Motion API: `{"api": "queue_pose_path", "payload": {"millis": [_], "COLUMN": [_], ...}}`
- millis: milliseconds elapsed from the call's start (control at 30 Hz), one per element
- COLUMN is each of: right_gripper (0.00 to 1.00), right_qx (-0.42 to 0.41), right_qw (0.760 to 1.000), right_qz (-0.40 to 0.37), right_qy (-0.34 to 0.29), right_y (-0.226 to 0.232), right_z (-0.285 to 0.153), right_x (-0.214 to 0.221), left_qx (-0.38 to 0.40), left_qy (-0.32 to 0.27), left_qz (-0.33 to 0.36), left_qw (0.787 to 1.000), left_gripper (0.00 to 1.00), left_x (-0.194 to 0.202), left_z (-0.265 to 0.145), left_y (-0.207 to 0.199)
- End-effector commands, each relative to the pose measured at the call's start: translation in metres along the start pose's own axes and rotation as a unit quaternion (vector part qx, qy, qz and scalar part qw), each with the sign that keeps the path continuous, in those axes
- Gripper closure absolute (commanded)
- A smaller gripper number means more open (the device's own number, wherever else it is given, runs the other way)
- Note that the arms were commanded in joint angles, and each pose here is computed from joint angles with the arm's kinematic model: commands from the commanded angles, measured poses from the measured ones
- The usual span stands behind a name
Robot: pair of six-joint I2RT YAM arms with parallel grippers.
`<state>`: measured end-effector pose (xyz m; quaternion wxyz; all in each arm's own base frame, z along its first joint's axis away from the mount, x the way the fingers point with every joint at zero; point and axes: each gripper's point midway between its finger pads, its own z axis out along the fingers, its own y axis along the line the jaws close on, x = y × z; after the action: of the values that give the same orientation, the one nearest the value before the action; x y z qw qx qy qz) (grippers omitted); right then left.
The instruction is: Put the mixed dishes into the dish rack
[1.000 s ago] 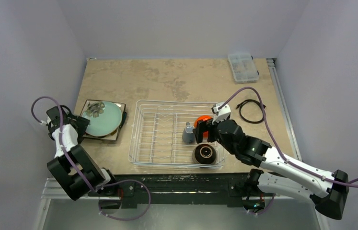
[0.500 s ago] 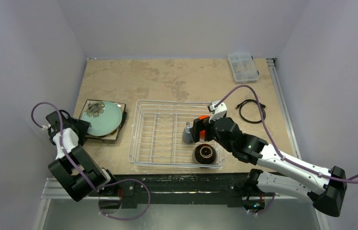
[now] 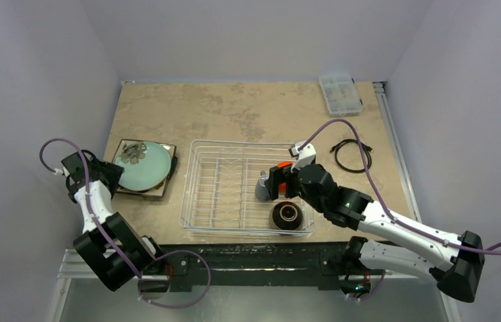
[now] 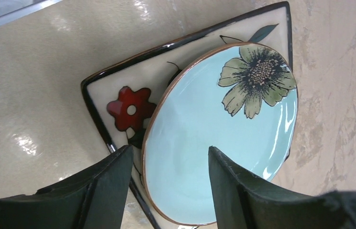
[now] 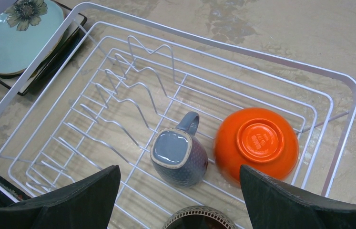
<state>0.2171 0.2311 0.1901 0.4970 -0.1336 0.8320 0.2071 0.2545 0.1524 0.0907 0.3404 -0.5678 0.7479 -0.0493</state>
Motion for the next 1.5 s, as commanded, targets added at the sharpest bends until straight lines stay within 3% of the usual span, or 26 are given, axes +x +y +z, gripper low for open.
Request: {"api": "queue_pose_path", "payload": {"millis": [0,167,367,633,800,1000,1267,1467], "right_gripper": [0.04,0.04,0.04,0.04,0.04,0.04,0.04,0.04], "right_qx": [-0.015,-0.013,-0.014,-0.014,-0.013,-0.014,-0.016,-0.016], "right_qw": [0.999,0.999,0.999,0.999,0.999,0.999,0.999,0.999], "right_qz": [0.019,0.021,0.024,0.021,0.016,0.016,0.020,0.023], "right_qy": [-0.034,-0.038,-0.038,-0.035,-0.031,-0.032,-0.034,-0.038], "right_y": [0.011,0.010,0.010,0.011,0.011,0.010,0.009,0.008], "right_z": [-0.005,-0.007,-0.006,-0.005,-0.003,-0.003,-0.007,-0.009], "right_x": [-0.026,-0.029,-0.027,-0.027,-0.025,-0.023,-0.022,-0.023], "left_qx": [0.060,0.051,0.038,0.029,-0.017,-0.025,0.012,0.043], "left_qy": [0.002,0.026,0.053,0.018,-0.004,0.002,0.019,0.029], "left_qz": [0.023,0.007,-0.017,0.000,0.005,0.009,0.002,-0.005], "left_qw": [0.998,0.998,0.998,0.999,1.000,1.000,1.000,0.999], "left_gripper": [0.45,0.53,0.55,0.53,0.50,0.47,0.44,0.50], "left_x": [-0.007,0.002,0.014,0.000,-0.012,-0.013,-0.008,-0.007], "left_z": [0.004,0.014,0.024,0.008,0.003,0.007,0.016,0.021], "left_y": [-0.025,-0.015,-0.005,-0.005,0.007,0.012,0.005,0.001]}}
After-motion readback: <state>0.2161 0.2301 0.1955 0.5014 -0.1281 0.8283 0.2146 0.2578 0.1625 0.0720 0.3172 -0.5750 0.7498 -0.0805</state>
